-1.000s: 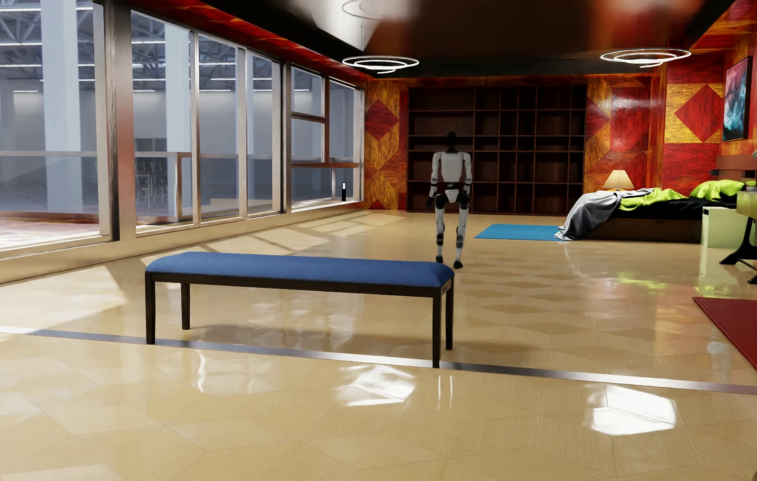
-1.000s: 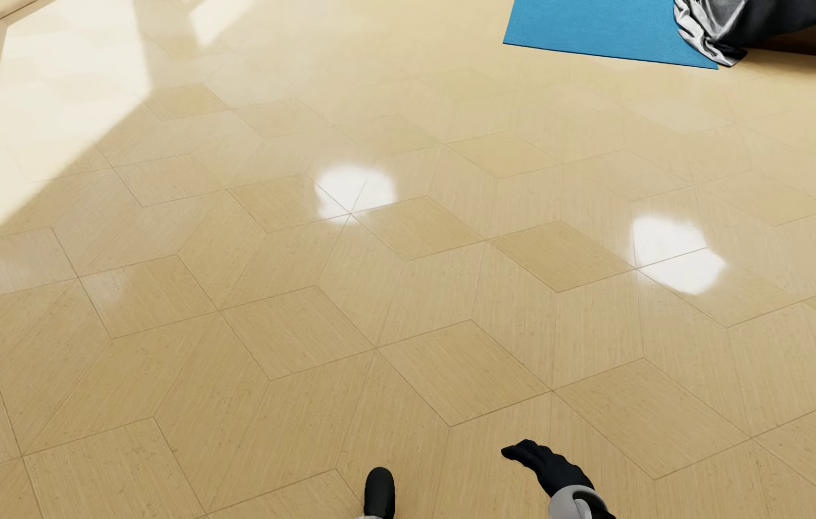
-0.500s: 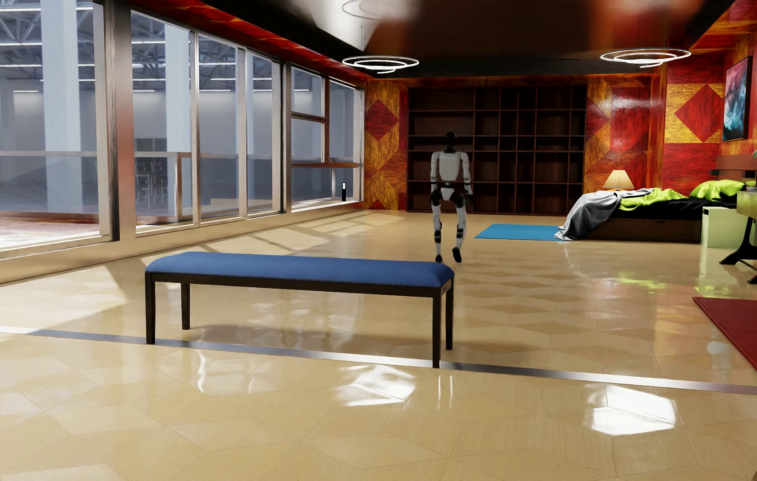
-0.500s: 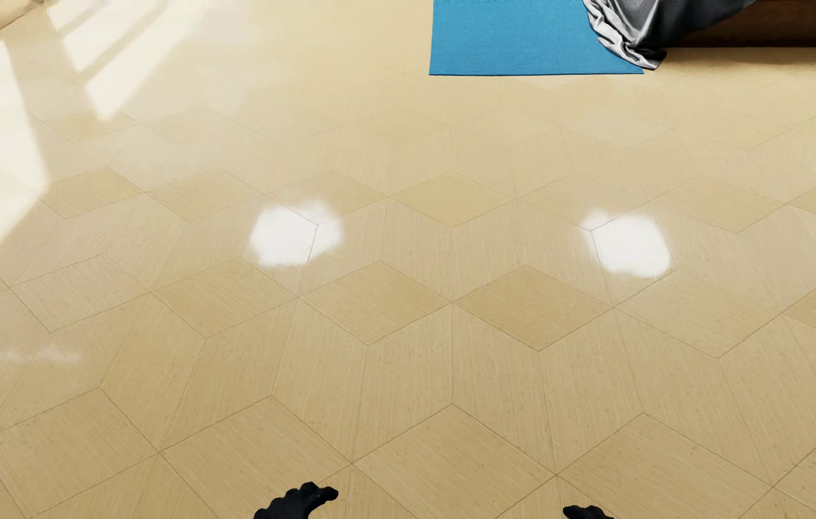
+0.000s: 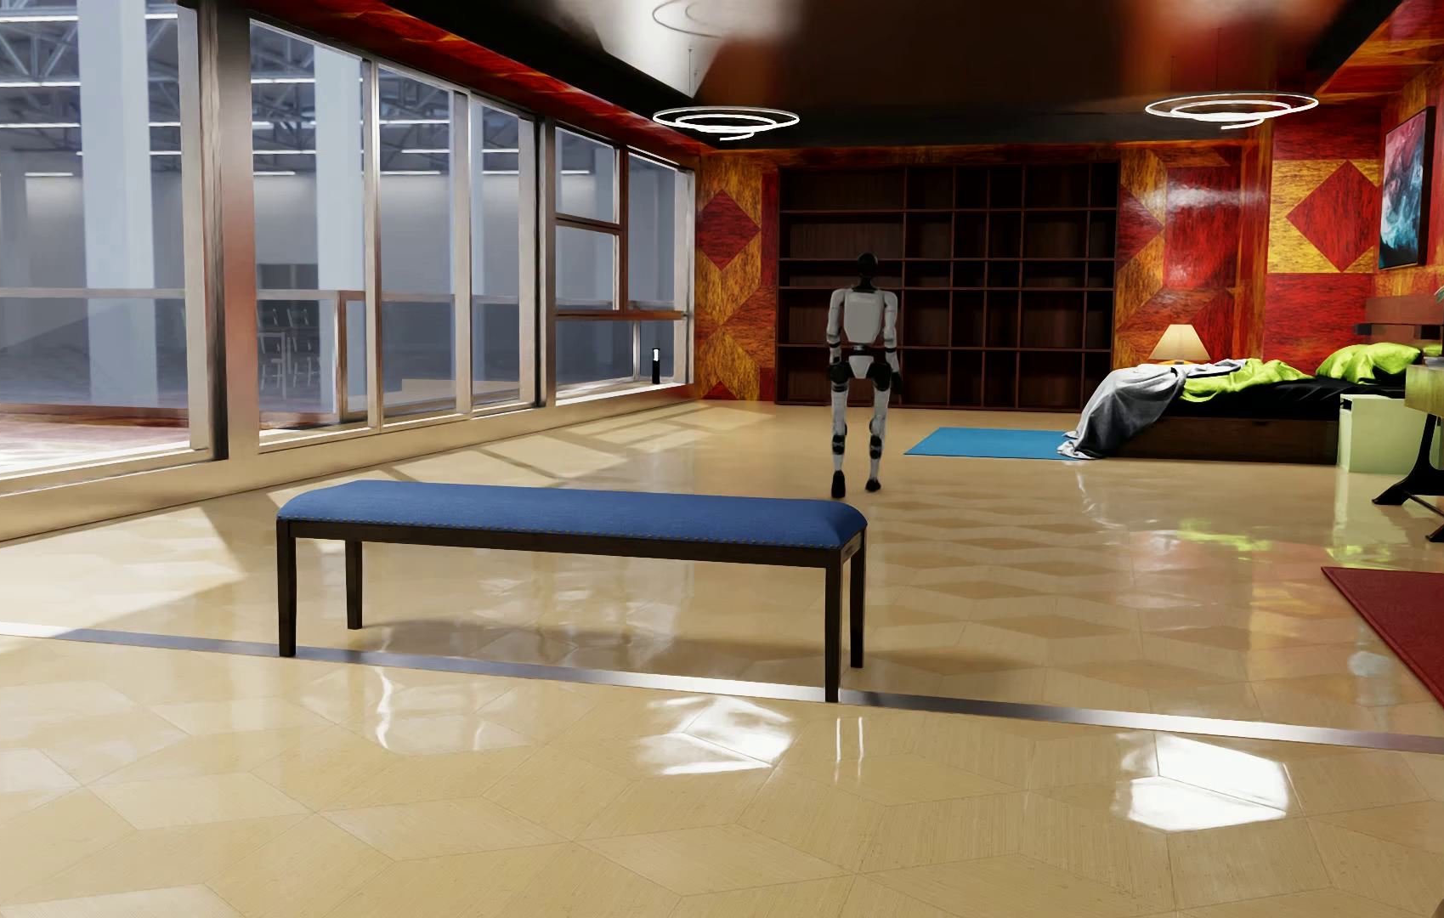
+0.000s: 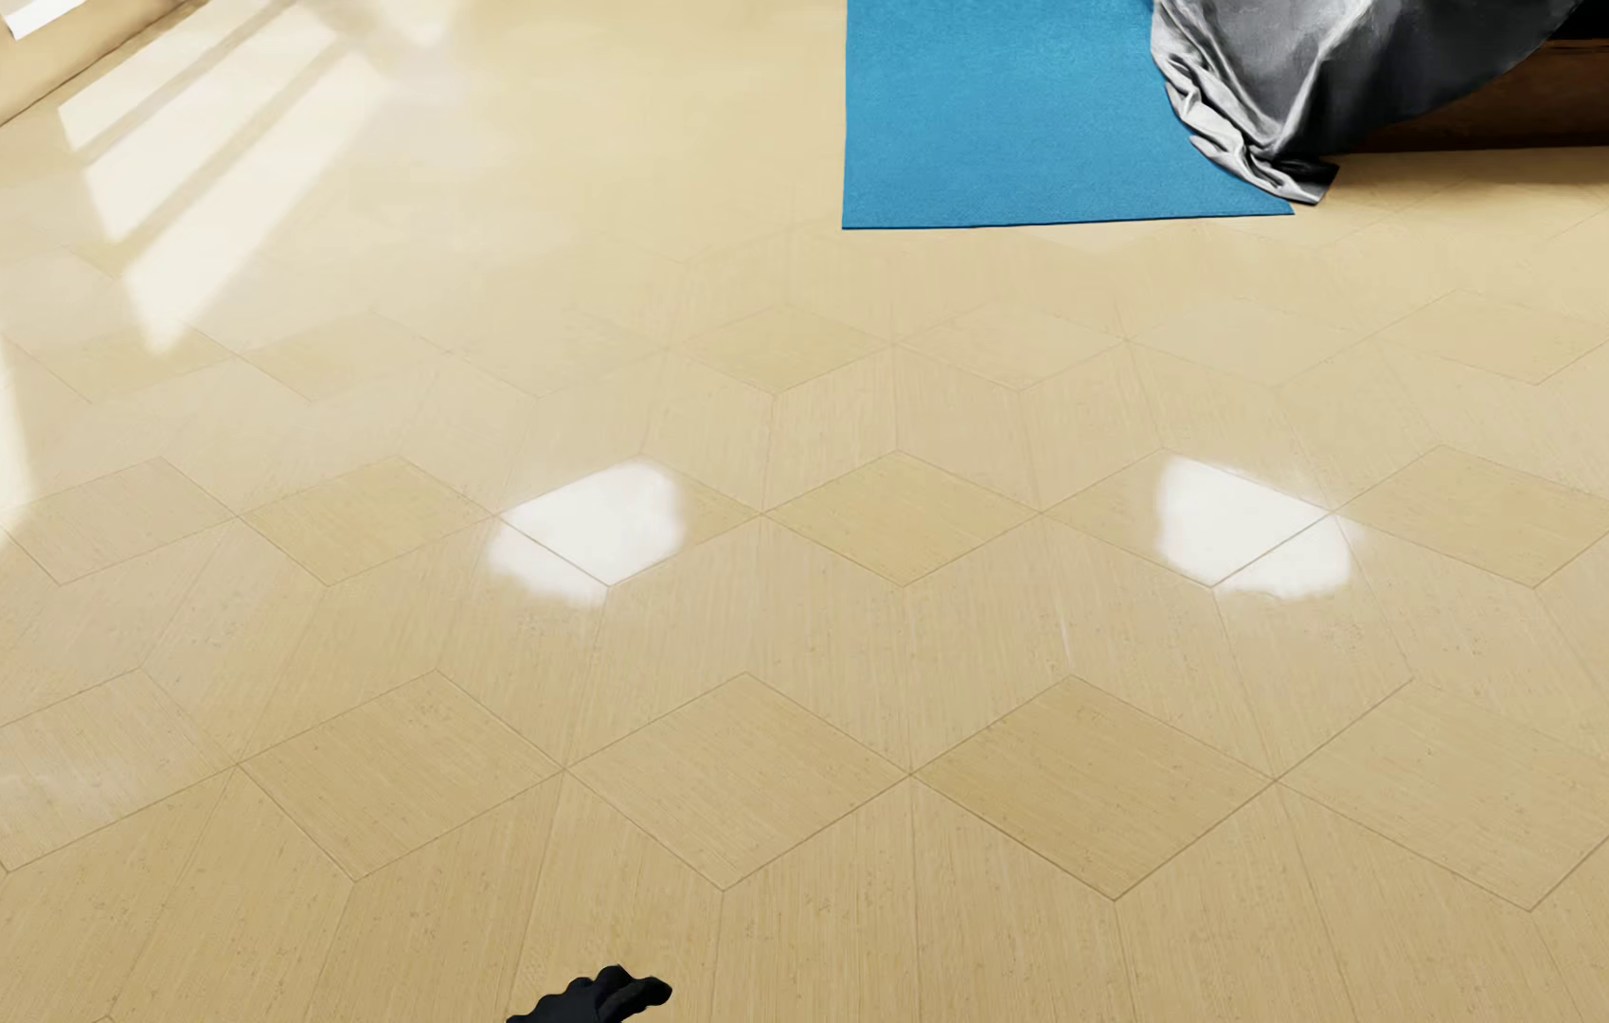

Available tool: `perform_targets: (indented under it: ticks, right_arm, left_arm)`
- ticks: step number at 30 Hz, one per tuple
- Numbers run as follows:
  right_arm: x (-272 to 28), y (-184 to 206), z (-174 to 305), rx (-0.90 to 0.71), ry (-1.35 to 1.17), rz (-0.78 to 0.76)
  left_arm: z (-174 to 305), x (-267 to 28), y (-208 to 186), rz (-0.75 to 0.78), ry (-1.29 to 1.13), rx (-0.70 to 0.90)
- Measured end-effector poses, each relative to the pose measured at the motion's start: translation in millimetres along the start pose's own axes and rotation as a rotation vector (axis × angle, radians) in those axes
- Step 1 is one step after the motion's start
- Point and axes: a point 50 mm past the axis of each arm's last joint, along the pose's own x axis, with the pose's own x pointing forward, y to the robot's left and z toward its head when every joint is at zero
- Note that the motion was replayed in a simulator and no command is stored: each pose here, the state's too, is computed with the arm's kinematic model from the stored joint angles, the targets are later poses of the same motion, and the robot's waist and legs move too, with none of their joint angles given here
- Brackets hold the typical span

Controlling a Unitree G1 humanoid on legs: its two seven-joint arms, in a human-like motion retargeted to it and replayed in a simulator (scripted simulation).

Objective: Approach the bench

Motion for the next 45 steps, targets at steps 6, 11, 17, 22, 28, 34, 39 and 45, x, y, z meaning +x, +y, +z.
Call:
perform_targets:
  ticks: [6, 11, 17, 22, 28, 34, 39, 45]
  right_arm:
    - [4, -15, 48, -0.084, -0.189, -0.09]
    - [7, -60, 84, -0.068, -0.286, -0.22]
    - [0, -82, 109, -0.067, -0.427, -0.278]
    - [7, -55, 69, -0.02, -0.247, -0.174]
    - [11, -52, 16, -0.19, -0.098, -0.086]
    - [8, -51, 3, -0.082, -0.056, -0.134]
    - [6, -57, 16, -0.008, -0.102, -0.186]
    - [7, -66, 43, -0.008, -0.207, -0.235]
  left_arm:
    - [-55, -16, -20, -0.258, 0.046, 0.2]
    - [-61, -22, -17, -0.051, 0.182, -0.124]
    - [-39, -24, -33, -0.117, 0.117, -0.107]
    - [-29, -26, -54, -0.245, 0.132, -0.055]
    - [10, -6, -13, -0.051, -0.022, -0.137]
    - [50, 12, 36, 0.091, -0.152, -0.095]
    - [61, 10, 33, 0.069, -0.218, -0.051]
    - [-1, -6, -21, -0.146, -0.027, 0.042]
